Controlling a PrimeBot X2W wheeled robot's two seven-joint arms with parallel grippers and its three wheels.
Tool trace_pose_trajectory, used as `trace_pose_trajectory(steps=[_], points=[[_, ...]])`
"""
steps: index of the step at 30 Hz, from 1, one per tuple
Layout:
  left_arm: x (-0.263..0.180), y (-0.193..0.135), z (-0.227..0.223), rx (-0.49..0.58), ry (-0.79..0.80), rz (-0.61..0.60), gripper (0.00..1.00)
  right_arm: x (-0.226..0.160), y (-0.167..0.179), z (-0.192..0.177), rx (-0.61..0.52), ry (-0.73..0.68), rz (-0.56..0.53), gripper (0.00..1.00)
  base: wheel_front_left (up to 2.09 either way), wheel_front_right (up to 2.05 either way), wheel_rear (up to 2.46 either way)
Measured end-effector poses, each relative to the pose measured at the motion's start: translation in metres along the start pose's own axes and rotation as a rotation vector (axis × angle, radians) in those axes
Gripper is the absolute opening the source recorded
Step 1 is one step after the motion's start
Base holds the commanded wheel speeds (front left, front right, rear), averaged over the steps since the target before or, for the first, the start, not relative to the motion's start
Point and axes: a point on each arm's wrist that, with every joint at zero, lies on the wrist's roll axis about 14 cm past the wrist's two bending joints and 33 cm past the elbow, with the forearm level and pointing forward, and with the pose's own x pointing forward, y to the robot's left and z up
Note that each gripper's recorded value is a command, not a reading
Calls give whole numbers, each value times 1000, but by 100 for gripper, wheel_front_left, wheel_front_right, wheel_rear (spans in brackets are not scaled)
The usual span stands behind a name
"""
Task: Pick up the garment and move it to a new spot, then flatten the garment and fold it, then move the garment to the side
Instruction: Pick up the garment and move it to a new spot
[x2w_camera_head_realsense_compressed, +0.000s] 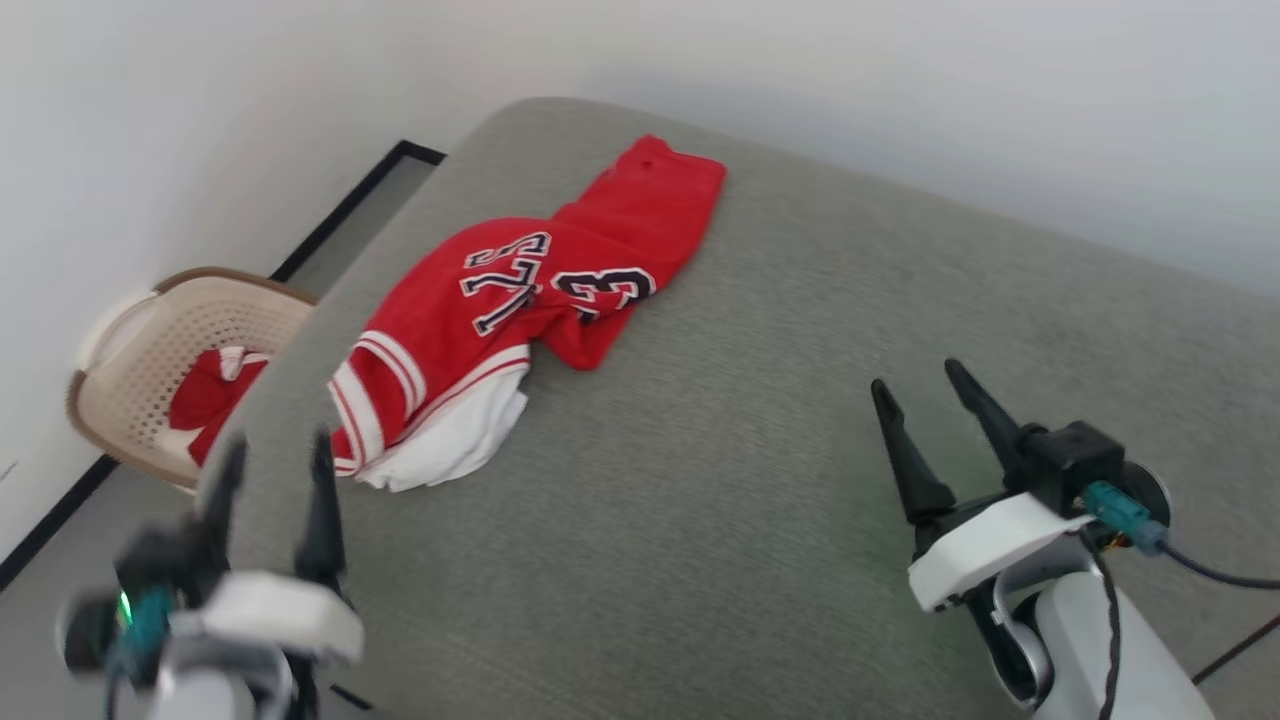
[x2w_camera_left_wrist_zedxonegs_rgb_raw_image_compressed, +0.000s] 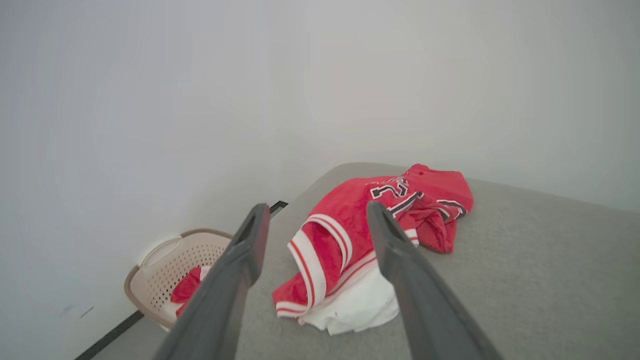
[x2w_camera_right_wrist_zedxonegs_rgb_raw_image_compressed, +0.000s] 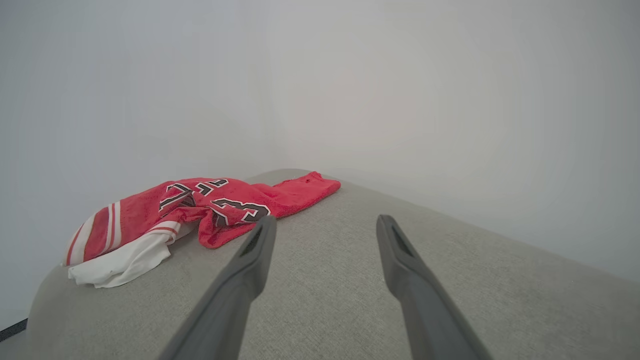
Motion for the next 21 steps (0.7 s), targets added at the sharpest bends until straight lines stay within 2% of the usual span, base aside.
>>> trace_pose_trajectory(steps=[2,4,9,11,14,21], points=[[22,-7,7,47,-9,-58,100,-5,-13,2,-3,-7,-34,100,0,0,0],[46,-20,2,49,25,-107,100,-13,-33,-1,-8,-2,-84,100,0,0,0],[103,-48,-31,98,275,-222,100,-29,-71,-9,4,7,-182,100,0,0,0],[114,-52,-51,147,398,-256,100,-35,-83,-11,8,5,-219,100,0,0,0],[125,-61,-79,159,564,-287,100,-46,-104,-10,15,-3,-284,100,0,0,0],[156,-74,-112,255,749,-326,100,-83,-155,-15,20,2,-447,100,0,0,0]])
